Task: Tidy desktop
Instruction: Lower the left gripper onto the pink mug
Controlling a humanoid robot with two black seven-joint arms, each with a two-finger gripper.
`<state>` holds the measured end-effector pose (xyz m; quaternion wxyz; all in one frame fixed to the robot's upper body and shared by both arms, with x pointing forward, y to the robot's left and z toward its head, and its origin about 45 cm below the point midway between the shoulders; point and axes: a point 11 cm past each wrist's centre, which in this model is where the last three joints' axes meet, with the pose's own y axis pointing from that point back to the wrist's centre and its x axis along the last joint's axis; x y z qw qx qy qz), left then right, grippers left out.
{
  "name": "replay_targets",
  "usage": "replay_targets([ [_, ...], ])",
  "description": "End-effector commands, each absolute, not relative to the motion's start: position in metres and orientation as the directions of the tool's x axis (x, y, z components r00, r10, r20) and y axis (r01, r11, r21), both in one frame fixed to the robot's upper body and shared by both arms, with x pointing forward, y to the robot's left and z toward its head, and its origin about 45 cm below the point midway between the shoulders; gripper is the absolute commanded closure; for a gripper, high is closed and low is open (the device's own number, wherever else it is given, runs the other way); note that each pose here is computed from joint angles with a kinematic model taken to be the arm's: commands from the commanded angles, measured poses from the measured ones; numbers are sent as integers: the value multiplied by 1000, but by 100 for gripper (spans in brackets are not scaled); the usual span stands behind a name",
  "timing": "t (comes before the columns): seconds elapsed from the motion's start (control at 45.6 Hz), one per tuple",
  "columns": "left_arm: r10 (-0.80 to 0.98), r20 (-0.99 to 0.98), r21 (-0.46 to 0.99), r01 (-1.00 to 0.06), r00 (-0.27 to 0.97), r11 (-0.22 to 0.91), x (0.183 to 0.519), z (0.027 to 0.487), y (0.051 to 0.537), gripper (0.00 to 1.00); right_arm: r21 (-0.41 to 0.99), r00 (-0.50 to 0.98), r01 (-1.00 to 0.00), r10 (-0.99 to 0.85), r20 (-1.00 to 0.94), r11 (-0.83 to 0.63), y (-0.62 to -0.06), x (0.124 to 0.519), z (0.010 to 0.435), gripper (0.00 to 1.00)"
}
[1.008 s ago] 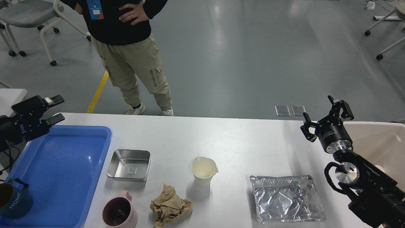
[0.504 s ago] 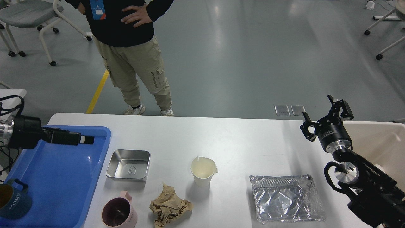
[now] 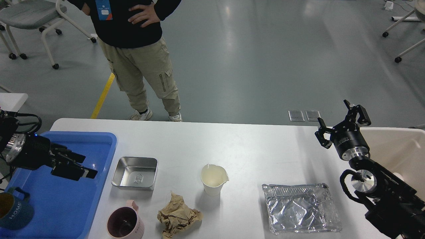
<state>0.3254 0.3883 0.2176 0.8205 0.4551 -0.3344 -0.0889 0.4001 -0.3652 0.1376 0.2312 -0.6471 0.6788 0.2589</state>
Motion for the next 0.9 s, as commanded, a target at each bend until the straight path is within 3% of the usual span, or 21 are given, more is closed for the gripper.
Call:
replay_targets([
  [0.0, -537, 454, 820, -97, 712, 565, 307, 220, 376, 4, 52, -55, -998, -758, -650, 27, -365, 400, 138, 0],
  [0.307, -623, 423, 856, -66, 658, 513, 284, 226, 378, 4, 53, -53, -998, -758, -651, 25, -364, 400, 137, 0],
  [0.438, -646, 410, 883, -102, 643, 459, 280, 229, 386, 4, 52, -51, -998, -756, -652, 23, -363, 400, 138, 0],
  [0.877, -637, 398, 894, -121, 660, 432, 264, 239, 402, 4, 47, -43, -999, -752, -657, 16, -358, 402, 139, 0],
])
